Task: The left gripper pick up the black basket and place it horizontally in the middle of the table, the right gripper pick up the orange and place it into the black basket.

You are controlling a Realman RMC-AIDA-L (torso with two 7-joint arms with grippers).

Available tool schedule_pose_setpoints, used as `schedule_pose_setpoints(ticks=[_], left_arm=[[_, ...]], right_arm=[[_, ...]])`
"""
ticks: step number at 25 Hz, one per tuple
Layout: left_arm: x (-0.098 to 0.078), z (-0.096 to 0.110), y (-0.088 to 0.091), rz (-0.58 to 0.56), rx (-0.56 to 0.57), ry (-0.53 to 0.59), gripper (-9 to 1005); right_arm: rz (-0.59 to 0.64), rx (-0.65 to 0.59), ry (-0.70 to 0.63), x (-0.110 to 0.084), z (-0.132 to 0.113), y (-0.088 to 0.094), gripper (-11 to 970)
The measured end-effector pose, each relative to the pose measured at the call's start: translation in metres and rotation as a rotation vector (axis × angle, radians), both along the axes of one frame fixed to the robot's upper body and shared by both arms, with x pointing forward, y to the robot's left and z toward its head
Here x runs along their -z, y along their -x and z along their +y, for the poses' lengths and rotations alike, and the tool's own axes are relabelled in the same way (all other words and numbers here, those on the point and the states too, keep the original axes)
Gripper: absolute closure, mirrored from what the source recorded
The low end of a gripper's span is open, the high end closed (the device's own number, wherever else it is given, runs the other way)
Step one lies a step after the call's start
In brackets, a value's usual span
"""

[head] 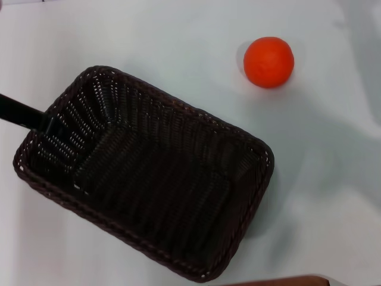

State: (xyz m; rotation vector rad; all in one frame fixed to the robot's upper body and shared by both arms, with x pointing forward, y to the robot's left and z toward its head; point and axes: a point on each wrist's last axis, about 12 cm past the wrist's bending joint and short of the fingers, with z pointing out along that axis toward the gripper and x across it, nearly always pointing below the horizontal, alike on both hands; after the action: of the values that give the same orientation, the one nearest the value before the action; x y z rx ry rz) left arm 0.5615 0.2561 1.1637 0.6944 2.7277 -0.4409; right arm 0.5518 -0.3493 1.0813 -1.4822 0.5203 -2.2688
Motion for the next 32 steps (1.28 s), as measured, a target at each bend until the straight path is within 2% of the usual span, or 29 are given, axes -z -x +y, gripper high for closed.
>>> schedule_pose_setpoints(ticks=[5,11,15,22,27,32], left_arm=[[-0.007,0.001,0.001,-0.009,-0.134,0.049,850],[-0.008,0.016,0.001,-0.017,-0.359,0.117,824],[-0.006,0.024,0.003,0.019,-0.452,0.149,807],[0.0,0.027,0.015,0.074,-0.48,0.165,777],[-0.003,0.026,0.021,0.069,-0.459,0.197,756],[0.002,0.028,0.025,0.08,-0.478,0.209,735]], right_arm=[[-0.03,0.028,0.011,-0.008,-0.009,-0.003,23],[-0.041,0.034,0.035,-0.019,-0.012,-0.014,23],[-0.023,0.03,0.046,-0.022,-0.012,-0.021,23],[0.007,0.023,0.043,-0.022,-0.007,-0.03,24],[0.016,0.013,0.047,-0.022,-0.005,-0.032,24],[0.018,0.001,0.044,-0.021,-0.002,-0.032,25]])
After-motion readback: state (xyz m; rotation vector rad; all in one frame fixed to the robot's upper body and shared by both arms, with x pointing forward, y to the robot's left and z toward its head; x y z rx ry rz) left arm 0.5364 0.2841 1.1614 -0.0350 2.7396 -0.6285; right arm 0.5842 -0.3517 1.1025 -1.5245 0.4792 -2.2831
